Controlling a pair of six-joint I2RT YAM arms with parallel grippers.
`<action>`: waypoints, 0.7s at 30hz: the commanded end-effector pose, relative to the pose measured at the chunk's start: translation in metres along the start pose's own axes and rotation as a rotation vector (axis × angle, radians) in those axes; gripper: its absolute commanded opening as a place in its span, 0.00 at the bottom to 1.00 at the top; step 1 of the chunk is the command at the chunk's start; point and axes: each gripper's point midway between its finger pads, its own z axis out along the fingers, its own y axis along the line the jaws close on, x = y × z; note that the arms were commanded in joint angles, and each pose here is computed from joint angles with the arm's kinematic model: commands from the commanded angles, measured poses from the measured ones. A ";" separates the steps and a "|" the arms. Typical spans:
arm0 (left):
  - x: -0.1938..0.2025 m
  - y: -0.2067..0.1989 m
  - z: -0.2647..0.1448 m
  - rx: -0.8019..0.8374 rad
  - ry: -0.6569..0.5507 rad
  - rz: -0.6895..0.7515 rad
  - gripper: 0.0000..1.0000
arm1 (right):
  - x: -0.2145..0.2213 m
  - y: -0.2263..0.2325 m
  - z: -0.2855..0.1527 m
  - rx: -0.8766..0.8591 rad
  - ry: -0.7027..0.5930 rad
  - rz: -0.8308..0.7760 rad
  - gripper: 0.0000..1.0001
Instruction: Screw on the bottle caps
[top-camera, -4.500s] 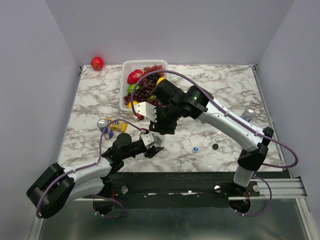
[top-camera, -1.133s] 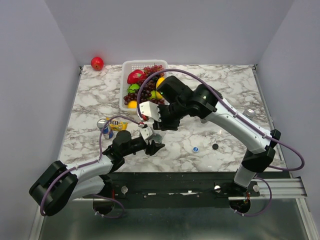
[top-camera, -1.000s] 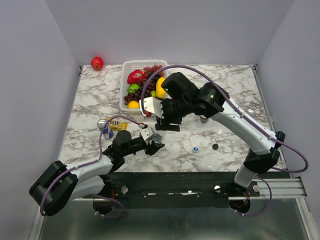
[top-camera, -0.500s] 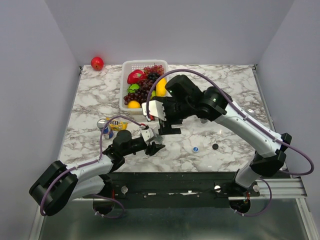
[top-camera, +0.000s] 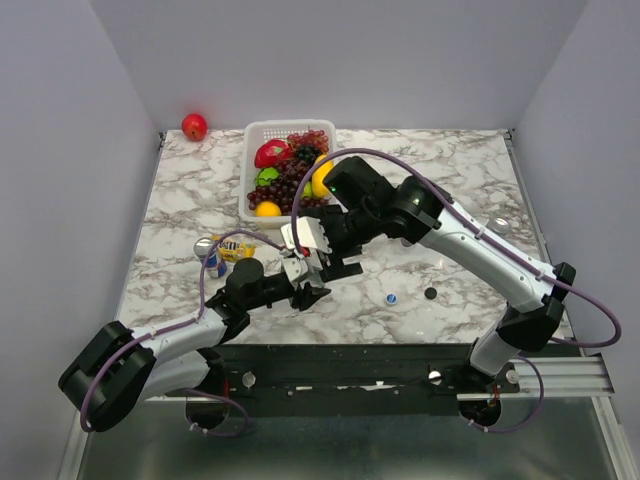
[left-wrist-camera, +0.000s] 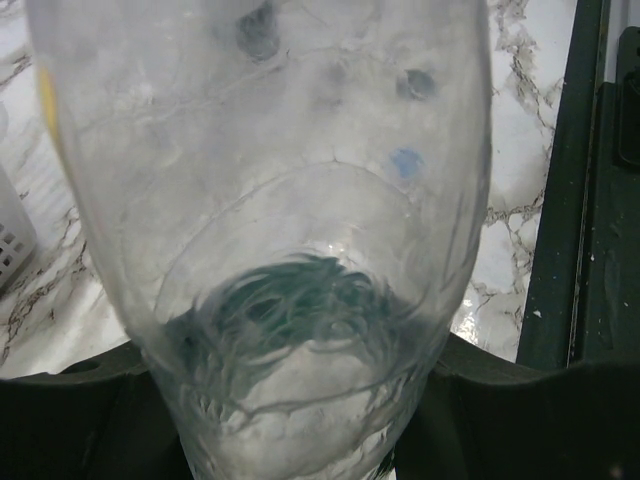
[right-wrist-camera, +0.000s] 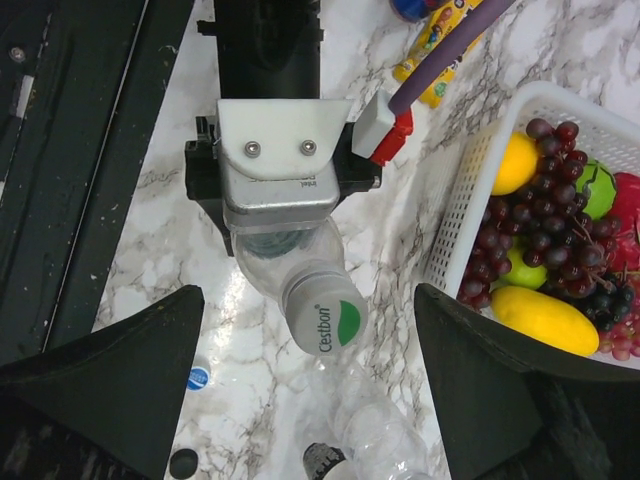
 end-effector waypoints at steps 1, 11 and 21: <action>-0.018 0.005 0.003 -0.005 -0.047 0.010 0.00 | 0.010 0.012 0.006 -0.056 0.021 -0.005 0.93; -0.021 0.012 0.002 -0.038 -0.061 -0.003 0.00 | 0.027 0.024 0.010 -0.101 0.092 0.033 0.89; -0.023 0.023 -0.002 -0.088 -0.075 -0.026 0.00 | 0.053 0.042 0.007 -0.135 0.206 0.126 0.85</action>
